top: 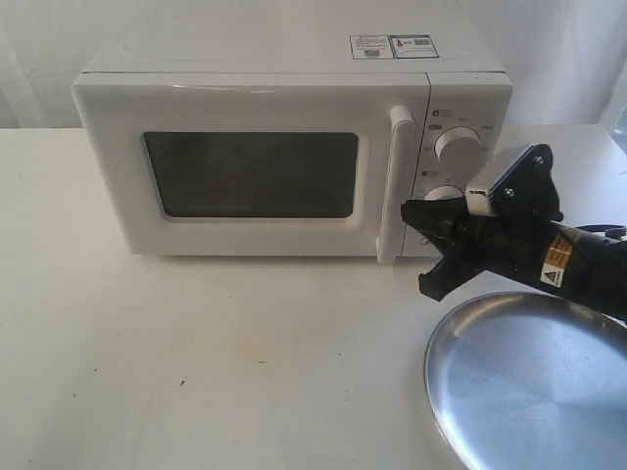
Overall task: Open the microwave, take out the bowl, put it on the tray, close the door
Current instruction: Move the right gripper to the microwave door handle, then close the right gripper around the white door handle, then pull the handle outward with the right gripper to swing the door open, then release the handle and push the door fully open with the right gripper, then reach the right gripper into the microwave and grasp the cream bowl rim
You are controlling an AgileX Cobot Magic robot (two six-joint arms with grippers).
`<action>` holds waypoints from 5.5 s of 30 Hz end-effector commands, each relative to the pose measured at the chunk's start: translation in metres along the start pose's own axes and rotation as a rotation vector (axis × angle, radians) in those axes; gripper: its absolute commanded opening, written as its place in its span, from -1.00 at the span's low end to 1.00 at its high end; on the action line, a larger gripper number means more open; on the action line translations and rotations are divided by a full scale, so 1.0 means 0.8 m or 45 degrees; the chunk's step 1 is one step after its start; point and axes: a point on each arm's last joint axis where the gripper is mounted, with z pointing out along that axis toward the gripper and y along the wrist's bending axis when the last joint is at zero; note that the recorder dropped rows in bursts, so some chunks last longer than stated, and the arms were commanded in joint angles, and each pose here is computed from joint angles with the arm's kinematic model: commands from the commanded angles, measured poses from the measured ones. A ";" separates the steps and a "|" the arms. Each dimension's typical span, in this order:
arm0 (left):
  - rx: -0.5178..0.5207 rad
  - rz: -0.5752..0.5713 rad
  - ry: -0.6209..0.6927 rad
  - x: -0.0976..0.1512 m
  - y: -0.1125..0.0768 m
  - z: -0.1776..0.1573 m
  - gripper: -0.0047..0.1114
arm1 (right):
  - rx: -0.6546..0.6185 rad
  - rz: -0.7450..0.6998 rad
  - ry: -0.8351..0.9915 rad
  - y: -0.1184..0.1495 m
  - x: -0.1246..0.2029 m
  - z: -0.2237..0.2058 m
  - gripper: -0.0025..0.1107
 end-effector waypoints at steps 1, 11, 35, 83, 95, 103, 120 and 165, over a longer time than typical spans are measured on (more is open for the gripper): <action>0.004 -0.007 -0.003 -0.001 0.000 0.000 -0.92 | -0.042 0.018 -0.093 -0.016 -0.003 -0.018 -0.96; 0.004 -0.007 -0.003 -0.001 0.000 0.000 -0.92 | -0.141 -0.060 -0.059 -0.022 0.004 -0.012 -0.95; 0.004 -0.007 -0.003 -0.001 0.000 0.000 -0.92 | -0.216 -0.045 -0.072 -0.022 -0.007 0.036 -0.08; 0.004 -0.007 -0.003 -0.001 0.000 0.000 -0.92 | -0.483 0.018 0.411 0.067 -0.055 -0.061 -0.51; 0.004 -0.007 -0.003 -0.001 0.000 0.000 -0.92 | 0.184 0.056 0.157 0.012 -0.083 -0.055 -0.96; 0.004 -0.007 -0.003 -0.001 0.000 0.000 -0.92 | 0.039 0.018 -0.002 0.015 -0.074 -0.034 -0.96; 0.004 -0.007 -0.003 -0.001 0.000 0.000 -0.92 | -0.554 -0.080 -0.064 0.065 -0.070 -0.039 -0.96; 0.004 -0.007 -0.003 -0.001 0.000 0.000 -0.92 | -0.173 -0.635 0.237 0.070 -0.061 0.205 -0.05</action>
